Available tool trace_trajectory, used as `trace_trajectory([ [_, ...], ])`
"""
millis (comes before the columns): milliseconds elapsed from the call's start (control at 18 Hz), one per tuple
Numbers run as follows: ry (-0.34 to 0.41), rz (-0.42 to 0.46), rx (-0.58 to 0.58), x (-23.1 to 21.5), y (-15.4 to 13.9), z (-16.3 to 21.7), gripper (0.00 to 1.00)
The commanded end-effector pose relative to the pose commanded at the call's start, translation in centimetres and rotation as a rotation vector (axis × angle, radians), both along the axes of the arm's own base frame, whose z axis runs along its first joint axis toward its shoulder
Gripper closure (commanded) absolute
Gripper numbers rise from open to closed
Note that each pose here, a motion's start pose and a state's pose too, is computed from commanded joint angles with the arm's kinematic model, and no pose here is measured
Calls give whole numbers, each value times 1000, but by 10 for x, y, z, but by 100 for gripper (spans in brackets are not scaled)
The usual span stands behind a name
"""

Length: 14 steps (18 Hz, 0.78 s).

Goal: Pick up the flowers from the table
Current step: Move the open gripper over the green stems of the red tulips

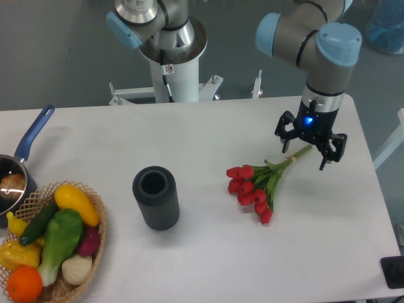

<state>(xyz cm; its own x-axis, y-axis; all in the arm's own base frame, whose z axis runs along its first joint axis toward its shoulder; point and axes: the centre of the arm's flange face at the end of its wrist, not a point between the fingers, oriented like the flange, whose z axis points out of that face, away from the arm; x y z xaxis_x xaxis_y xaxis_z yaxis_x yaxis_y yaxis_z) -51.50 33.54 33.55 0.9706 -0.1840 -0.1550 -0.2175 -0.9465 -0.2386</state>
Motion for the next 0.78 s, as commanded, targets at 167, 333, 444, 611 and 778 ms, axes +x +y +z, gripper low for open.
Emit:
trace_trajectory([
  [167, -1, 0, 0, 0, 0, -1, 0],
  [333, -10, -1, -5, 4, 0, -5, 0],
  [444, -15, 3, -39, 9, -3, -12, 0],
  [611, -48, 2, -59, 24, -9, -45, 0],
  [778, -37, -8, -61, 27, -6, -52, 0],
])
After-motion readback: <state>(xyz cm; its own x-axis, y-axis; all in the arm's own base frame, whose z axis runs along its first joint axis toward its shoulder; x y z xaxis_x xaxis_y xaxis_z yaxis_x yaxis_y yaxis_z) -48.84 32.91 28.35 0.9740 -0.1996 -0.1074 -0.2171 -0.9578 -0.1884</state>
